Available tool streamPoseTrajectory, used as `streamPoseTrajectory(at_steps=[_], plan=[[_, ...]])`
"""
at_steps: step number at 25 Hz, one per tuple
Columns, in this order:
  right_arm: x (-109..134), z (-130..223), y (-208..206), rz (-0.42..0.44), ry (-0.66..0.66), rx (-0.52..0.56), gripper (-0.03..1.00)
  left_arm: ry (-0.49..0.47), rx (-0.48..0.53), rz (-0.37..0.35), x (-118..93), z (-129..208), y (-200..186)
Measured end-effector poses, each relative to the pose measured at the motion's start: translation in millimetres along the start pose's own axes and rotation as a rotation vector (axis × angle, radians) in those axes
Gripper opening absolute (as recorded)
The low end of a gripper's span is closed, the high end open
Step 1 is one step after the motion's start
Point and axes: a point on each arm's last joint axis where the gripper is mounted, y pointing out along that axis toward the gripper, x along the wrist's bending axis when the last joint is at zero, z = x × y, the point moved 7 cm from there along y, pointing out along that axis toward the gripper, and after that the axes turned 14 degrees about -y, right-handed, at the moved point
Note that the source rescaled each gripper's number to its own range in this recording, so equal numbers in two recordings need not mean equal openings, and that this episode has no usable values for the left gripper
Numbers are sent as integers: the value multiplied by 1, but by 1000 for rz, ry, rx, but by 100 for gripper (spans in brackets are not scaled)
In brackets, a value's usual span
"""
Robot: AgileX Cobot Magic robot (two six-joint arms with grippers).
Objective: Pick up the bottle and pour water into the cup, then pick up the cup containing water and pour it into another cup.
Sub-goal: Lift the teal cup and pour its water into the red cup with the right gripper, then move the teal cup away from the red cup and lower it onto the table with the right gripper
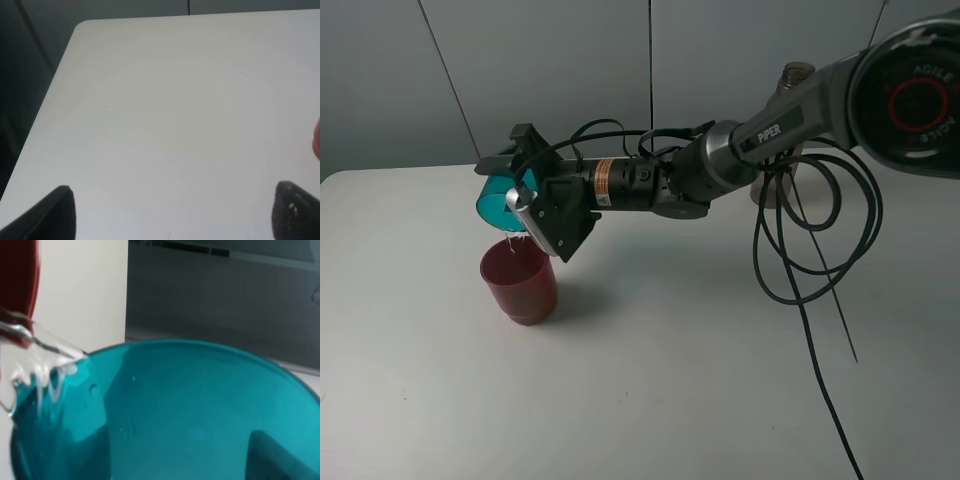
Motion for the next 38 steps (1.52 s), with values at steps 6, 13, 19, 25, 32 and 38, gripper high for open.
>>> streamPoseTrajectory(at_steps=[6,13,19,25,32,38], plan=[[-2,-4,0,11,-94,-26,2,0,0,0,0,0,0],[-5,-6,0,32,-118,-32,2,0,0,0,0,0,0],[-5,-6,0,32,-88,-32,2,1,0,-2,0,0,0],[-1,-8,0,-1,301,-44,2,12,-2,-7,1,0,0],[7,-3,0,-48,798,3,2,10,-2,-7,1,0,0],[9,10,-2,-16,1091,68,2,10,-2,-7,1,0,0]])
